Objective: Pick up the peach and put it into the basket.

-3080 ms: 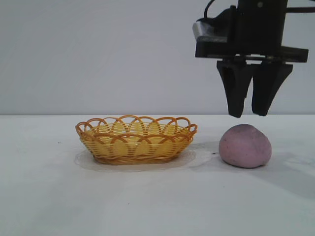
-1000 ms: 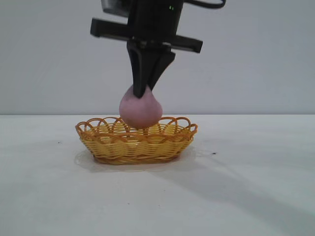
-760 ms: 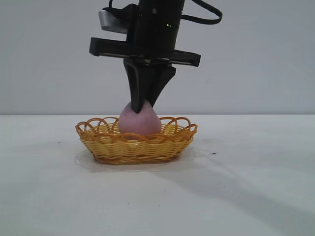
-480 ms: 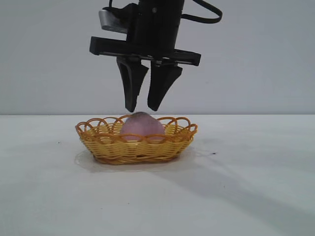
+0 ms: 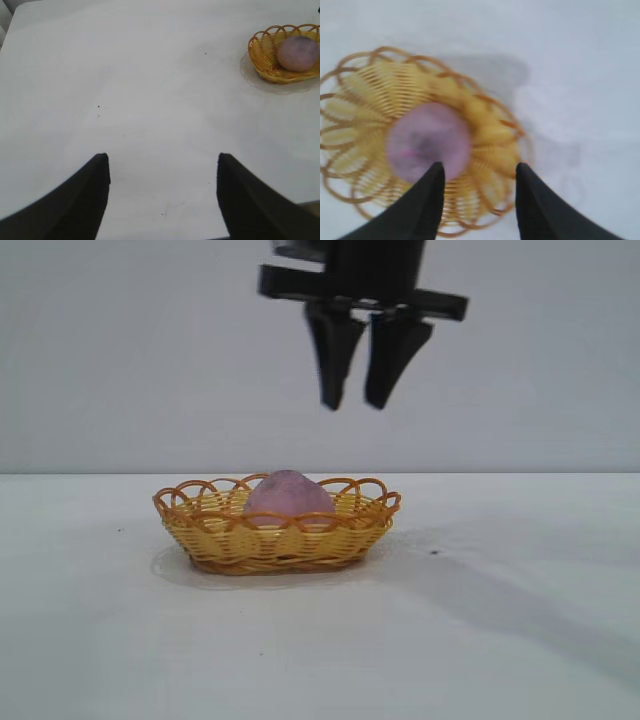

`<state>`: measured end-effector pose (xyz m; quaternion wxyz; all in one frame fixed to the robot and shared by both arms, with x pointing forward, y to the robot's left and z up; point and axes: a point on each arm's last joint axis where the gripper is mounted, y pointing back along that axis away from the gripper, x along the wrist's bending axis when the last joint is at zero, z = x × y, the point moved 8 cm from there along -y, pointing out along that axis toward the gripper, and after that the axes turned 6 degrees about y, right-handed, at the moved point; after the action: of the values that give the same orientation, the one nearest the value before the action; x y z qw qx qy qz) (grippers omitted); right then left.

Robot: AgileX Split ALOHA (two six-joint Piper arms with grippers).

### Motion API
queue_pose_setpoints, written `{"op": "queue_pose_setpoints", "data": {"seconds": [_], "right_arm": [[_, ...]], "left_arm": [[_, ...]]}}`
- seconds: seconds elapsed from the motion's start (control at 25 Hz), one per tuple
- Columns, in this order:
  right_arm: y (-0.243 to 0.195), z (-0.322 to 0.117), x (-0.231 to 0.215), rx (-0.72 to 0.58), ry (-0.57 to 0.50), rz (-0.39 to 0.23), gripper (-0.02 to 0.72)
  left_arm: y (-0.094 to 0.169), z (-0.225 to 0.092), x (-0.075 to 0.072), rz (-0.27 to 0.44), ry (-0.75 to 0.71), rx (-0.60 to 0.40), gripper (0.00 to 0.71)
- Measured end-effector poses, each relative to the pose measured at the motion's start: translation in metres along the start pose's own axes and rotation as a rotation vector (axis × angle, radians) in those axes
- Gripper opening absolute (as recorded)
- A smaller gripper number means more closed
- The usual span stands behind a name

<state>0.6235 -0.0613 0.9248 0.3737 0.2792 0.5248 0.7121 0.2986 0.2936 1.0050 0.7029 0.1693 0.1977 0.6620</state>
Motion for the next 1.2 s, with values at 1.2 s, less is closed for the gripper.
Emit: {"op": "queue_pose_setpoints", "data": {"seconds": [1.2], "right_arm": [[0.079,-0.083,-0.187,0.111,-0.412,-0.183,0.287]], "left_arm": [[0.000,0.000,0.000,0.000,0.000,0.000,0.410]]}}
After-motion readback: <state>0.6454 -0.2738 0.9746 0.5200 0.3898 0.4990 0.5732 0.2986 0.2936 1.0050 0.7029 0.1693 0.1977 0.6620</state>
